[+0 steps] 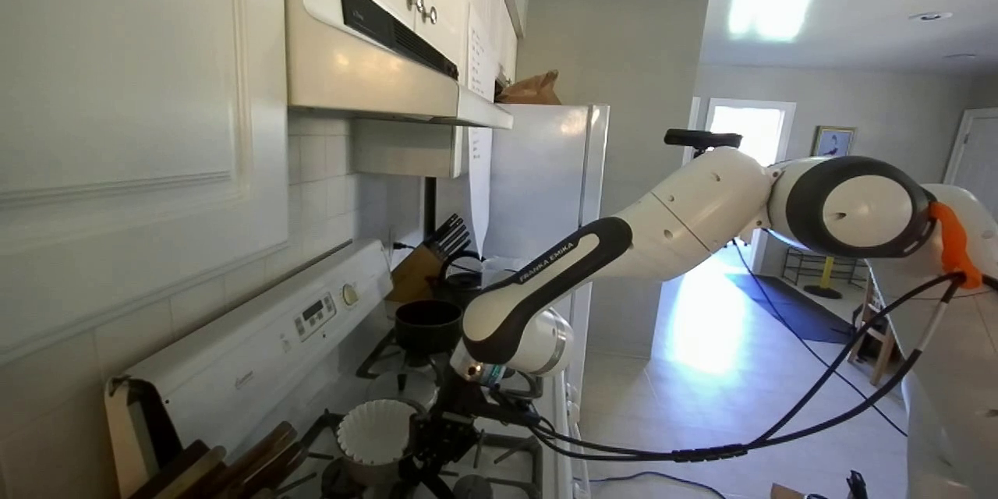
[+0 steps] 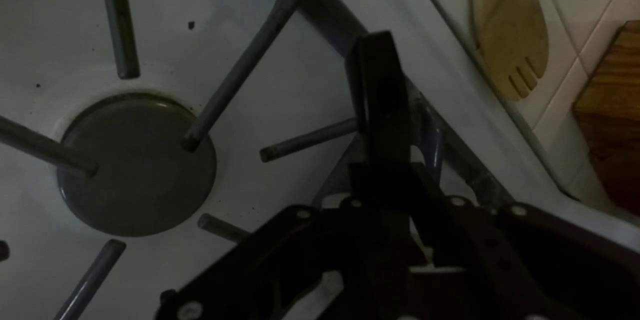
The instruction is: Remove the bowl from the plate and replace it with a lid
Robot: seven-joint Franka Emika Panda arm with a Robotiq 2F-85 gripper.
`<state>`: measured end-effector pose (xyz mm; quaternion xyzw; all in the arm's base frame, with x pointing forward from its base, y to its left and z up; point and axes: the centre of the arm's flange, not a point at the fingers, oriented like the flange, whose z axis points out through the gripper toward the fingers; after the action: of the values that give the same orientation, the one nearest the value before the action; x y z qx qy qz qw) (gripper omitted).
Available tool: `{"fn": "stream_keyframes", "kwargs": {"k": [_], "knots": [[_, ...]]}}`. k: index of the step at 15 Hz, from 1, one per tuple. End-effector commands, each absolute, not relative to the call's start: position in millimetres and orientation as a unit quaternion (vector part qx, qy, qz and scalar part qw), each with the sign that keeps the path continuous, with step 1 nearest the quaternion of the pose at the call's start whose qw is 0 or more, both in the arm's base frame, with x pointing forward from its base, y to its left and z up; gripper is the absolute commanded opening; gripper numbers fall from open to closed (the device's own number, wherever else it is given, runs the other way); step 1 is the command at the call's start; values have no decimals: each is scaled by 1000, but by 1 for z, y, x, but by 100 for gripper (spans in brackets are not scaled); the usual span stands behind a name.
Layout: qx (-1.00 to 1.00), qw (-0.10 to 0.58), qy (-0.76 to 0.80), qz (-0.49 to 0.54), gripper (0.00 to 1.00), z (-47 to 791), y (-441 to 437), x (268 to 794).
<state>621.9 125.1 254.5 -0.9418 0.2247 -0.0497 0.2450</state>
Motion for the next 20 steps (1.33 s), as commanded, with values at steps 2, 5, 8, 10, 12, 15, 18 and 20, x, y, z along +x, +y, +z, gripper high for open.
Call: {"fn": "stream_keyframes", "kwargs": {"k": [2,5,8,10,12,15,18,20], "knots": [[-941,232,239,-60,6,247,128,638],[-939,237,239,-71,6,257,131,642],[-940,227,242,-86,6,259,130,647],[-941,225,238,-90,6,261,134,648],[-944,222,225,-91,6,262,142,646],[-949,223,204,-90,6,264,158,641],[-949,228,195,-95,6,271,168,636],[-949,230,194,-96,6,272,170,637]]}}
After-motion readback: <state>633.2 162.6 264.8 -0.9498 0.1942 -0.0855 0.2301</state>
